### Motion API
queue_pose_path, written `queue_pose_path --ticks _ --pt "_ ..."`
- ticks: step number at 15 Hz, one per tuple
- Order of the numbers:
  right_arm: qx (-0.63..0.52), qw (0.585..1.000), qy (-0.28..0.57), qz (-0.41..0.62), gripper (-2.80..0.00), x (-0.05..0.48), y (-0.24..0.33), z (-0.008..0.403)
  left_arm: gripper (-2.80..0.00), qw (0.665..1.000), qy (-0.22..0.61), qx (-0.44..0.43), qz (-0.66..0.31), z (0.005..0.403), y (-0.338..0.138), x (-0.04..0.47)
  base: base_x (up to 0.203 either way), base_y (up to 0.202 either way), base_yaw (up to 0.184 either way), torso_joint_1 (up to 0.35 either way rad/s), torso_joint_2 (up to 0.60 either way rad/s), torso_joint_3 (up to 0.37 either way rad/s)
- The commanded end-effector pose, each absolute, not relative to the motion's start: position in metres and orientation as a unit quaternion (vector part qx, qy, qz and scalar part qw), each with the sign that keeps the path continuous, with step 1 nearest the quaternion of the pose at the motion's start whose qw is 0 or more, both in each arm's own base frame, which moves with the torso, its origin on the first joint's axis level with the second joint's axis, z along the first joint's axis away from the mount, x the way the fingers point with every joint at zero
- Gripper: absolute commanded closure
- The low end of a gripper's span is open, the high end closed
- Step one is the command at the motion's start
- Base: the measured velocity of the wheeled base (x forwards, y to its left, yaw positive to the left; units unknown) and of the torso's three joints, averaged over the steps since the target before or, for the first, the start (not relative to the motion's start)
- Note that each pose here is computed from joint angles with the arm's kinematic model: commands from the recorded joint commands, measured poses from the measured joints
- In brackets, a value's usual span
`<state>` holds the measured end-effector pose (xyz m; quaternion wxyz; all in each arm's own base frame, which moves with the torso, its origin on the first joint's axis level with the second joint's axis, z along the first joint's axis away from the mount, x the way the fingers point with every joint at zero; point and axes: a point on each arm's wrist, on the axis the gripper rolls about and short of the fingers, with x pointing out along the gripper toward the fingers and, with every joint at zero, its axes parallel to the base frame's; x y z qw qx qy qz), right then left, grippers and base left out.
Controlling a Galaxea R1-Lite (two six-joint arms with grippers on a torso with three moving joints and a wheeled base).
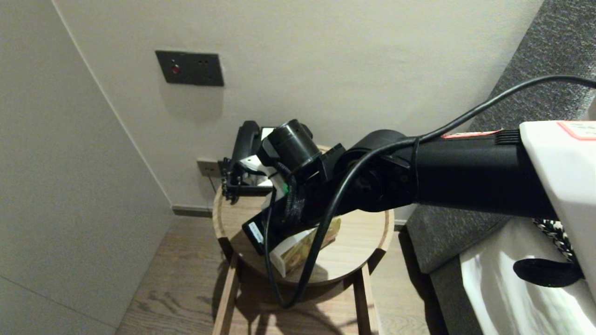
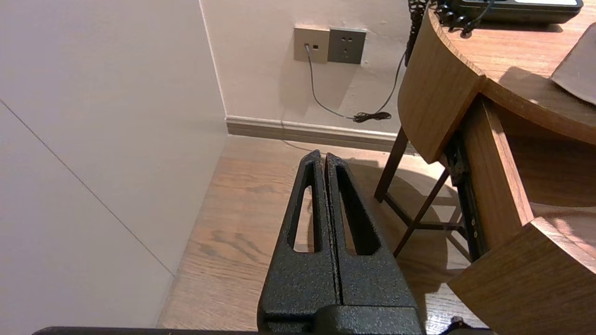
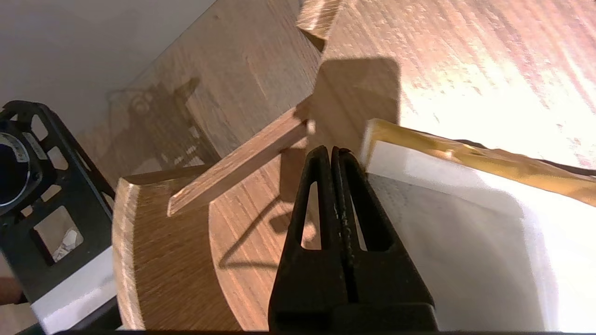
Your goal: Put the tissue on the table in the drawer one by one
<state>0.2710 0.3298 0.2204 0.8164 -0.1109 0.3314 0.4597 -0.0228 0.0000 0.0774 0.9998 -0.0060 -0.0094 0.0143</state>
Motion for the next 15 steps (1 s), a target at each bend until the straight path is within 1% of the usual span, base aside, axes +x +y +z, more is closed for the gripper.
queue_pose_path --ticks 1,15 --pt "-0.109 0.820 0.333 0.453 0.00 0.277 0.325 0.219 0.00 1.000 -0.012 -0.006 0.014 0.077 0.000 -0.023 0.000 0.000 0.000 0.000 0.00 0.000" --pt "-0.102 0.852 0.329 0.394 0.00 0.314 0.284 0.226 0.00 1.000 -0.012 -0.006 0.014 0.077 0.000 -0.023 0.000 0.000 0.000 0.000 0.00 0.000"
